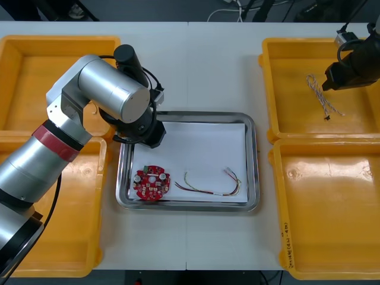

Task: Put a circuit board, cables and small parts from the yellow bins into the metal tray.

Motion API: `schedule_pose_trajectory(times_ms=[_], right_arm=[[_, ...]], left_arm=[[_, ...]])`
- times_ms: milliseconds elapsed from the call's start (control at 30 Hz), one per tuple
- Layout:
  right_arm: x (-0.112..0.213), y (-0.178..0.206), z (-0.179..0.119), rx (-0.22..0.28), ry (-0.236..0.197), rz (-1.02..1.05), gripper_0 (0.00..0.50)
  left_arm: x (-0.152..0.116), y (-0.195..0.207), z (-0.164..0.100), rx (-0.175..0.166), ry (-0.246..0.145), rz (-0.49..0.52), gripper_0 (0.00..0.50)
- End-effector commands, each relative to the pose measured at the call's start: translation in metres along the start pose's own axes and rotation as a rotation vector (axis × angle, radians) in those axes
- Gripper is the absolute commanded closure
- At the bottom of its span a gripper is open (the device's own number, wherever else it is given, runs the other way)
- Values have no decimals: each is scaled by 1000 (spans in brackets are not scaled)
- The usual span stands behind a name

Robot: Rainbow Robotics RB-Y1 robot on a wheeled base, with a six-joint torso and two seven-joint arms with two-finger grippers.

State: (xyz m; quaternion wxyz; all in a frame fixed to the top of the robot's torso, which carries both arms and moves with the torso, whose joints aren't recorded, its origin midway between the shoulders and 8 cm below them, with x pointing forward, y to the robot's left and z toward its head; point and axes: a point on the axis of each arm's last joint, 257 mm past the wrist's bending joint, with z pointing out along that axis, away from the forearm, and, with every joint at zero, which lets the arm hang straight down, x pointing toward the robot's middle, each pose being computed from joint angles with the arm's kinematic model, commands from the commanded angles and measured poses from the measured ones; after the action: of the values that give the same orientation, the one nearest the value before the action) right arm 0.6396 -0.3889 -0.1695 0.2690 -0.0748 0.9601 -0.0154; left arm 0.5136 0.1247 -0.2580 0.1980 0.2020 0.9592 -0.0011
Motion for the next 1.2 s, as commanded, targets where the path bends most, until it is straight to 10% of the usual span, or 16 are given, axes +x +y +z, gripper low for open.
schedule_pose_trajectory(times_ms=[33,300,400,1200], right_arm=[[-34,9,-16,15,-60,-81,0],[-30,13,-8,12,-58,-75,0],[-26,15,-5,4,-51,-68,0],[2,29,29,-32,-37,-40,0]], left_arm=[[0,-16,5,11,-10,-48,356],[1,-17,8,14,-16,-52,162],[0,-17,7,14,-19,-53,0],[-21,-22,-79,28,-54,-28,0]])
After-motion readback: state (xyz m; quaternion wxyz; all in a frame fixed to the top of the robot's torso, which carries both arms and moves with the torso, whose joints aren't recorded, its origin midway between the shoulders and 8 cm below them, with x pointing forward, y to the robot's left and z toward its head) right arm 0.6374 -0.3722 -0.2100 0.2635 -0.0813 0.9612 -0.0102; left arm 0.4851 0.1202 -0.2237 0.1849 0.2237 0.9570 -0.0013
